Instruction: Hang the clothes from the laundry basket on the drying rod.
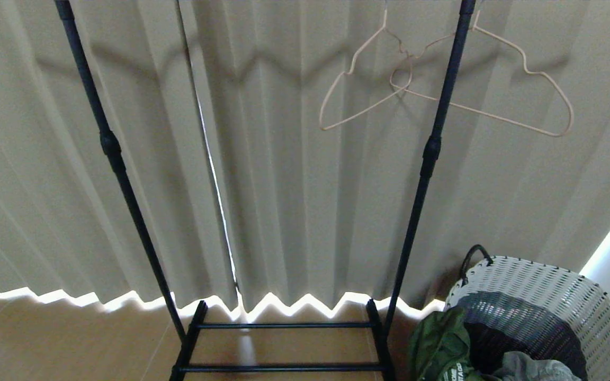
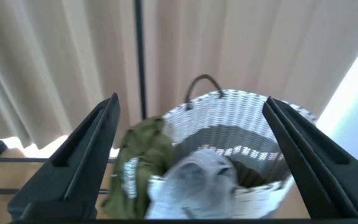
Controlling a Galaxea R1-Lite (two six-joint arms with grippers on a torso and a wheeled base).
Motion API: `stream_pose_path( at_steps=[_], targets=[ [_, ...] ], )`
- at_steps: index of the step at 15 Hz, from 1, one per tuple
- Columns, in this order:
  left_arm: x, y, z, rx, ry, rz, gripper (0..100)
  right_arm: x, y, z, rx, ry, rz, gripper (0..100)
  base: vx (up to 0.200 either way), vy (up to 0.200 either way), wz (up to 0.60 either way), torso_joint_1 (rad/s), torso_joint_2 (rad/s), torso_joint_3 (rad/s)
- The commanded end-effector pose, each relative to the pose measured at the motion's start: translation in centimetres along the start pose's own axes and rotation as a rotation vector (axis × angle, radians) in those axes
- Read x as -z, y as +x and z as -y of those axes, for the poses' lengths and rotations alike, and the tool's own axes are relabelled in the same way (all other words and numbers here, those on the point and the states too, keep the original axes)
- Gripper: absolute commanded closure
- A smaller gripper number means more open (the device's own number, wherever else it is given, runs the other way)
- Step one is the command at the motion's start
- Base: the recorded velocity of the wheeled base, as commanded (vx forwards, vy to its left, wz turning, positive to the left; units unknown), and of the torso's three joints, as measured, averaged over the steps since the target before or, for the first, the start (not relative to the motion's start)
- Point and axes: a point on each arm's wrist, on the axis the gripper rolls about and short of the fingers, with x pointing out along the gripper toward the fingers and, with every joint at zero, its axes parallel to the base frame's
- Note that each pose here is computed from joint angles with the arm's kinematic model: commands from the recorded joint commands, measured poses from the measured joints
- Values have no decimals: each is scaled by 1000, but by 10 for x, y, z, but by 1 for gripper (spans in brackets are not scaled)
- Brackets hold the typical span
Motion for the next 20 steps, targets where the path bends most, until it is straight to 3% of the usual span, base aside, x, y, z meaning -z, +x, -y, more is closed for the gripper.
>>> stream_pose_path(
  at_steps=[1,9,11,14,15,20],
  targets=[
    [0,0,0,0,0,-1,0,0,0,0,0,0,0,0,0,-200,0,2,2,2],
    [0,0,0,-2,0,-1,0,1,0,0,-8,-14,-5,0,0,0,0,0,0,0],
    [0,0,0,-2,0,0,0,2,0,-1,-49,-82,-21,0,0,0,0,0,0,0],
    [0,0,0,0,0,0,0,-10,12,-2,-85,-231,-216,0,0,0,0,0,0,0],
    [0,0,0,0,0,-1,0,-18,25,-2,-111,-278,-330,0,0,0,0,0,0,0],
    [0,0,0,-2,0,0,0,-18,74,-6,-199,-390,-711,0,-120,0,0,1,1,2]
  ],
)
